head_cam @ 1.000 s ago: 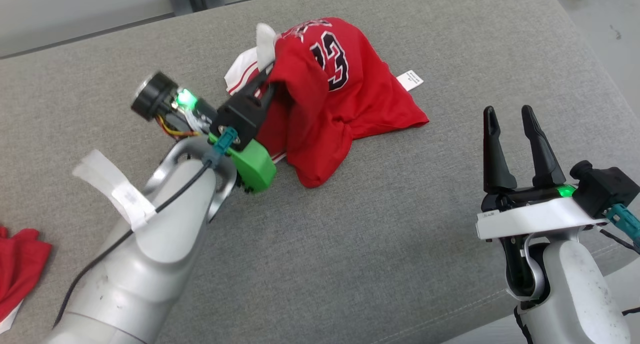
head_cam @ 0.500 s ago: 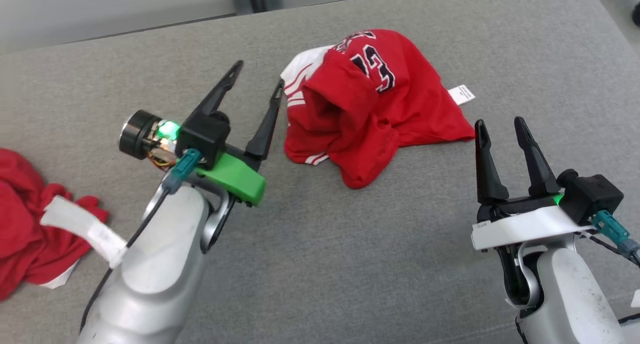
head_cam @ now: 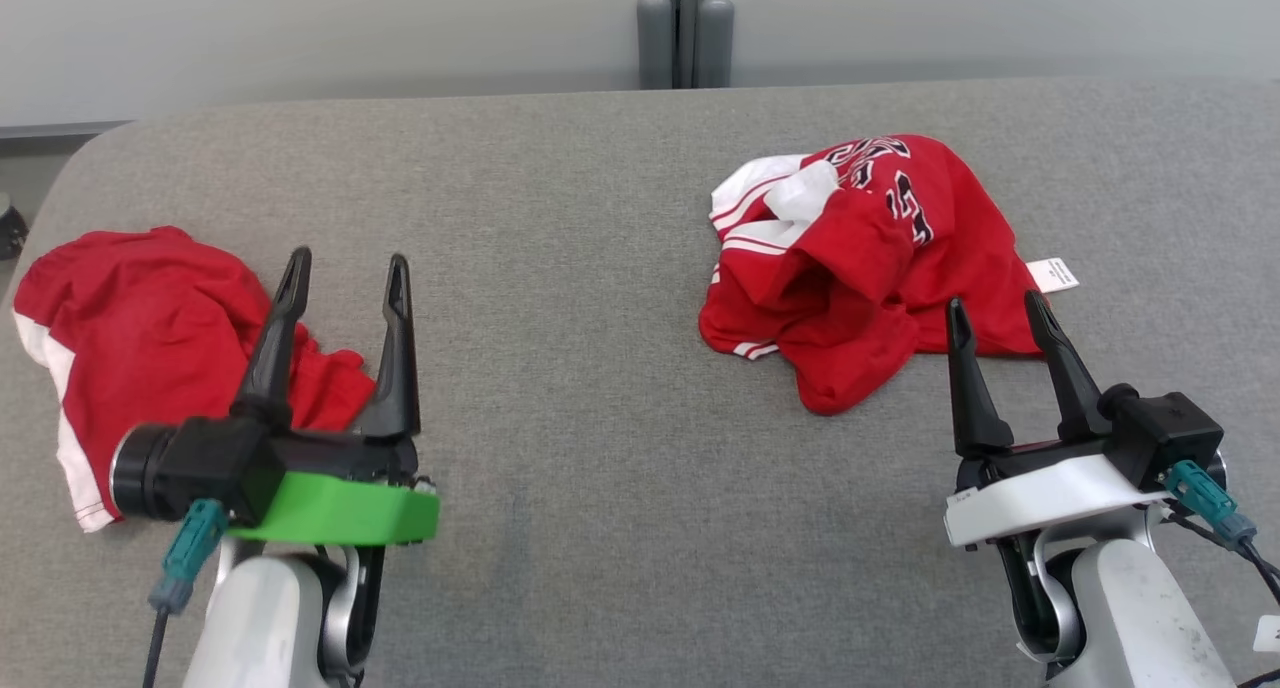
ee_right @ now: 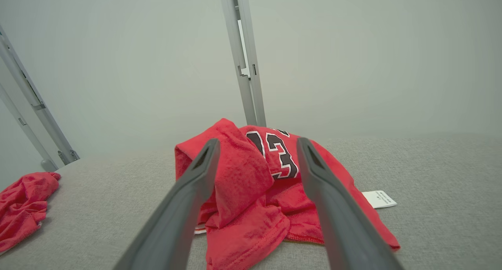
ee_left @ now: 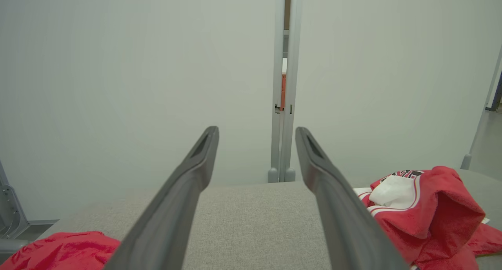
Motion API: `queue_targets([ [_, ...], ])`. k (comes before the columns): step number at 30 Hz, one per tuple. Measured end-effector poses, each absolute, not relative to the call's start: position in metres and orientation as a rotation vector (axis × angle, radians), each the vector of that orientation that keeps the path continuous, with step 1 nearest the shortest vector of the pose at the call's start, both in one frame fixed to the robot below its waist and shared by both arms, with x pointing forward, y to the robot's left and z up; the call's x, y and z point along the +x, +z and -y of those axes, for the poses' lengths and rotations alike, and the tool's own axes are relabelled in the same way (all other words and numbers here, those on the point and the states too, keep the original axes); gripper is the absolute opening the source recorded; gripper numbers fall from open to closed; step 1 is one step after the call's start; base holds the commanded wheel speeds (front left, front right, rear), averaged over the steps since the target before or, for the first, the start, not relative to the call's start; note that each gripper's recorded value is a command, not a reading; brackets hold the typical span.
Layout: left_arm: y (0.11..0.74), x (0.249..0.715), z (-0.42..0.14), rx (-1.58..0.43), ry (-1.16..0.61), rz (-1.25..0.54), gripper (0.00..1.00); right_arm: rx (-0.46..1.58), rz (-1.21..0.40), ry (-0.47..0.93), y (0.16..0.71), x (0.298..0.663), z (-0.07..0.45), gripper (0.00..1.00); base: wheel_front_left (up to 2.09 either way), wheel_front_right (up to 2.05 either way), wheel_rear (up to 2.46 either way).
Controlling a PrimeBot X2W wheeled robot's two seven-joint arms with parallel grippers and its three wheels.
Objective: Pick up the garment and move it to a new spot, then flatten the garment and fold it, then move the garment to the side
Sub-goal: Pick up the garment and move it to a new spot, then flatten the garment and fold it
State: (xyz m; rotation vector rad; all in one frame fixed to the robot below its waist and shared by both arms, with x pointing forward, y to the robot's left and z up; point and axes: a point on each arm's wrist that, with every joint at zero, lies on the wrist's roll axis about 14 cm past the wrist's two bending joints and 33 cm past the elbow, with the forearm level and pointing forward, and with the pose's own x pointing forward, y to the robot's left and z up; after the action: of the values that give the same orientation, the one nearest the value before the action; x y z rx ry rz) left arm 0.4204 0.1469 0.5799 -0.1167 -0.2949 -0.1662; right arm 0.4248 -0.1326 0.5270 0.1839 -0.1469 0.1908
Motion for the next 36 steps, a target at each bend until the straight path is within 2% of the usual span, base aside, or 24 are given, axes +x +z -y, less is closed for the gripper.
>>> queue_targets([
  [8, 0.563, 0.387, -0.166, -0.177, -0.079, 0.259, 1.00, 0.188, 0.143, 0.216, 0.527, 0.422, 0.123, 1.00, 0.00, 0.00, 0.00],
  [19, 0.547, 0.387, -0.150, -0.217, -0.133, 0.205, 1.00, 0.186, 0.126, 0.211, 0.521, 0.423, 0.124, 1.00, 0.00, 0.00, 0.00],
  [31, 0.518, 0.387, -0.122, -0.212, -0.219, 0.110, 1.00, 0.177, 0.114, 0.147, 0.515, 0.423, 0.146, 1.00, 0.00, 0.00, 0.00],
  [36, 0.513, 0.391, -0.117, -0.214, -0.232, 0.094, 1.00, 0.172, 0.035, 0.135, 0.489, 0.426, 0.148, 1.00, 0.00, 0.00, 0.00],
])
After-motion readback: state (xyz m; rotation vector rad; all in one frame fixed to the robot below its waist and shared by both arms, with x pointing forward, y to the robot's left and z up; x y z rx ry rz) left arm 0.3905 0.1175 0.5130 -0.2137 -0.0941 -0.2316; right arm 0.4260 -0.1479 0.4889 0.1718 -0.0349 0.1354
